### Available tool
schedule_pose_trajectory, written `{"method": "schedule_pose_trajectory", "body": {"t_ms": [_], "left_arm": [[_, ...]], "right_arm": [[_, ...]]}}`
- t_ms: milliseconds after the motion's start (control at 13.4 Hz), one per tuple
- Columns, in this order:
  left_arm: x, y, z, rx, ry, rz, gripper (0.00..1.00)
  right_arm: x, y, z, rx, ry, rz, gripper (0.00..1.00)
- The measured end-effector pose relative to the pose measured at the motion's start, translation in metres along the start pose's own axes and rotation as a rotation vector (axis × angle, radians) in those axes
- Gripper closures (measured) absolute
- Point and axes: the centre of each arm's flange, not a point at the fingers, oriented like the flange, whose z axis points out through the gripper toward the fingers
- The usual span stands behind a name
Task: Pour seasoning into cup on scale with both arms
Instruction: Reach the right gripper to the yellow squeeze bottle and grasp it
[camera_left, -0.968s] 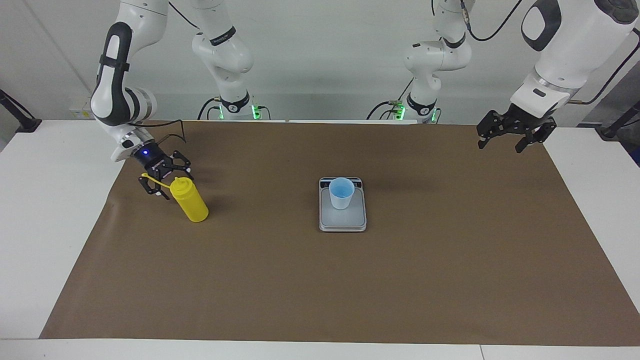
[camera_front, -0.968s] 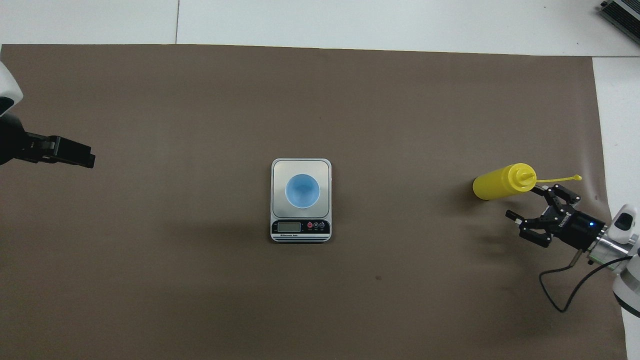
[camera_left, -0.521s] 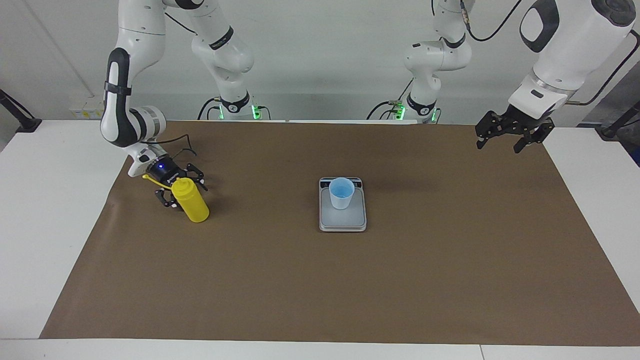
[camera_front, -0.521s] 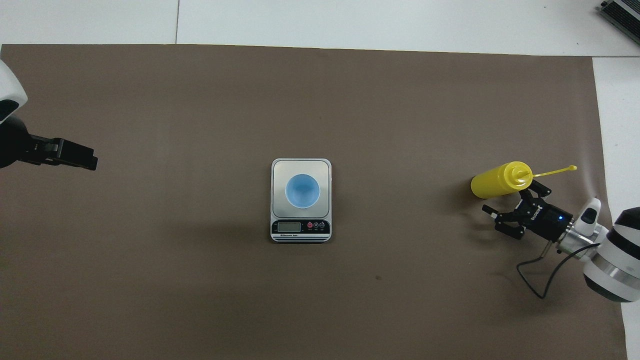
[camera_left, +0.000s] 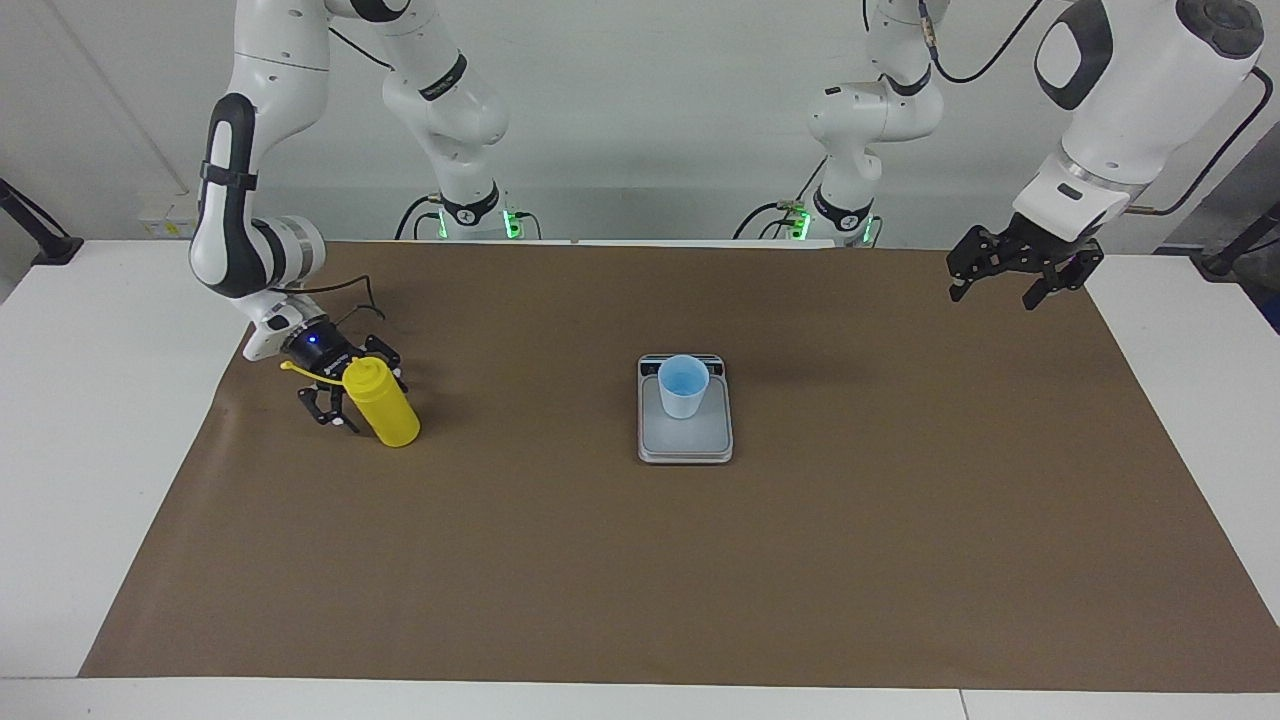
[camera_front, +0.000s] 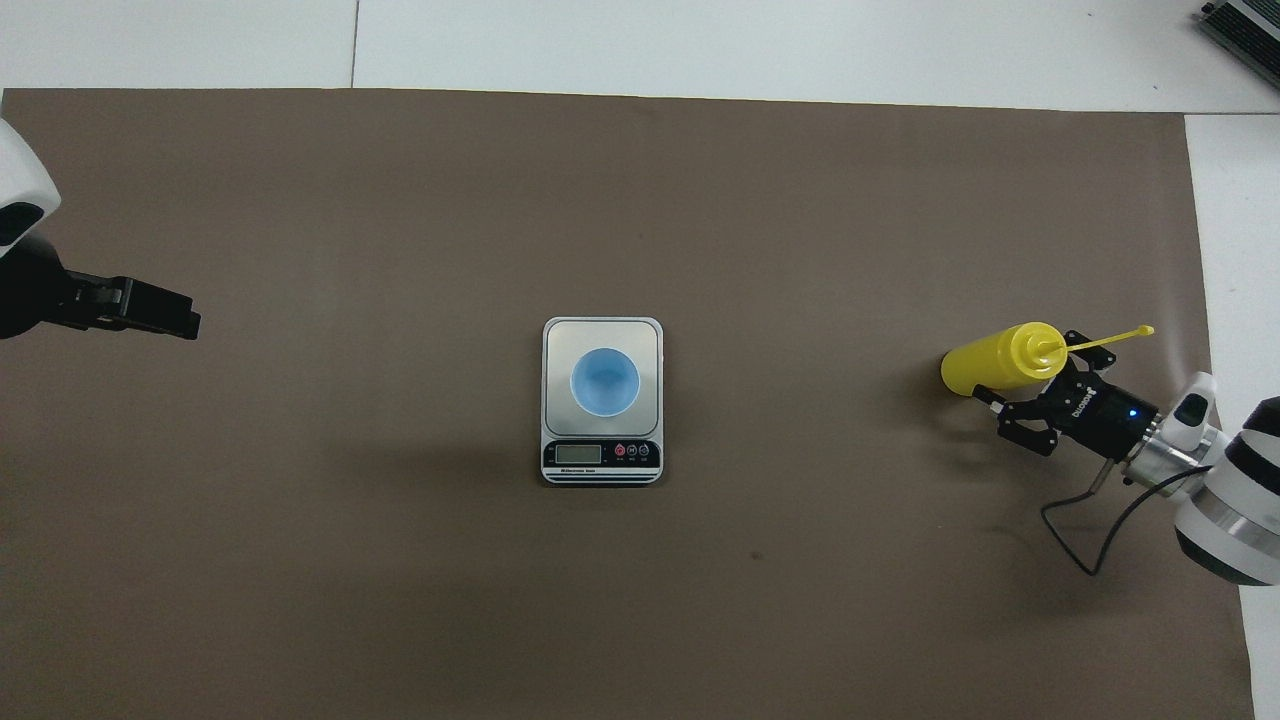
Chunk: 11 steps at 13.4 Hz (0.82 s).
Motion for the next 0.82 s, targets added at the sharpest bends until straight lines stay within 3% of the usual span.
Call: {"method": "schedule_pose_trajectory", "body": {"t_ms": [596, 745, 819], "left_arm": [[-0.002, -0.018, -0.001, 0.000, 0.001, -0.035, 0.00], [-0.002, -0.018, -0.001, 0.000, 0.001, -0.034, 0.00], [-0.002, -0.018, -0.001, 0.000, 0.001, -0.034, 0.00]], "right_arm": [[0.008, -0.004, 0.021, -0.003, 0.016, 0.022, 0.00], [0.011, -0.003, 0.023, -0.003, 0.016, 0.027, 0.05], [0.014, -0.002, 0.024, -0.003, 0.016, 0.023, 0.14]]}}
